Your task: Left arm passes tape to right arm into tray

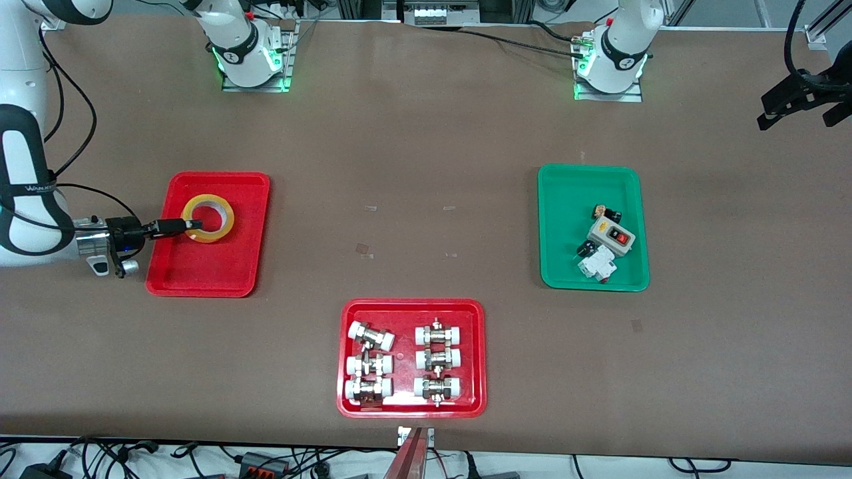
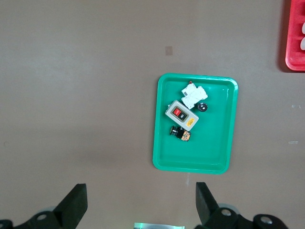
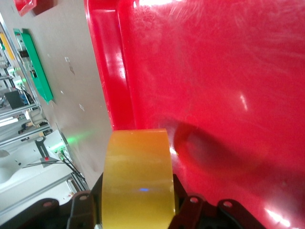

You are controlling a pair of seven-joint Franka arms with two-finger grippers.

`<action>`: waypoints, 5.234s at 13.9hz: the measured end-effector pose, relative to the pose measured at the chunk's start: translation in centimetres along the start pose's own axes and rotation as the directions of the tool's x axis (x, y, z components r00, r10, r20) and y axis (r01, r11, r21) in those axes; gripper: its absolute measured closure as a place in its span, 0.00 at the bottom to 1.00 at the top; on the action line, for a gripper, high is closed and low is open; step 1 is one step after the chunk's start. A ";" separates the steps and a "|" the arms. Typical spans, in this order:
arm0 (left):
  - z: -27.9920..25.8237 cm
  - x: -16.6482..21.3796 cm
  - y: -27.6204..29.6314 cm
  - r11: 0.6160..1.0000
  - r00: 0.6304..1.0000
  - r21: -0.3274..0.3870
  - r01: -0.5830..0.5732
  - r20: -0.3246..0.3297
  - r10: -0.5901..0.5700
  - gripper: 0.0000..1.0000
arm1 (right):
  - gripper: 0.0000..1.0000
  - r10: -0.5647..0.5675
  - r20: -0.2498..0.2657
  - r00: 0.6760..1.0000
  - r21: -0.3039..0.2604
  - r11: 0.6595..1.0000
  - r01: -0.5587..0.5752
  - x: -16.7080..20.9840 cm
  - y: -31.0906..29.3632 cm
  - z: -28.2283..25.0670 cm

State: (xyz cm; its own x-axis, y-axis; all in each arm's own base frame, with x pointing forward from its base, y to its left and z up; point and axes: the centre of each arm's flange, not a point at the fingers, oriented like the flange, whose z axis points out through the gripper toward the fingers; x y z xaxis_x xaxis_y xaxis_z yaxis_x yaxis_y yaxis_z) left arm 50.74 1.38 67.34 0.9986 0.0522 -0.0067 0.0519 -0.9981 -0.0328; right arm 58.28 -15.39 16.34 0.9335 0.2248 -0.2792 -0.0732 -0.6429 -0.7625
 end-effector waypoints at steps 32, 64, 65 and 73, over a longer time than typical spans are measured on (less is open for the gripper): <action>-0.3 0.8 -0.5 1.000 1.000 -0.014 0.011 0.000 -0.011 0.00 | 0.00 -0.154 -0.051 0.987 -0.496 0.862 0.109 3.9 -15.0 -7.7; -0.6 1.4 0.2 0.998 1.000 -0.060 -0.003 -0.008 0.003 0.00 | 0.00 -0.110 -0.370 0.922 -0.749 0.623 -0.226 -7.4 -38.0 -13.8; -0.3 1.6 0.3 0.998 1.000 -0.060 -0.005 -0.003 0.005 0.00 | 0.00 -0.105 -0.367 0.924 -0.748 0.624 -0.226 -7.8 -37.8 -13.5; 2.4 2.7 0.7 0.998 0.999 -0.060 -0.011 0.030 0.013 0.00 | 0.00 -0.102 -0.365 0.926 -0.748 0.624 -0.226 -8.6 -38.2 -13.5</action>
State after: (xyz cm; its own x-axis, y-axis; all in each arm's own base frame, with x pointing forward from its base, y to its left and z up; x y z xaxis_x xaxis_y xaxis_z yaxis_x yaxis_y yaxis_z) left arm 53.45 0.90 64.94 0.9985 0.0401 -0.0375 0.0412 -0.9988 0.0277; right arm 57.84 -2.64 55.80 0.9994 0.0070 0.0325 0.0062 -0.9997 0.0236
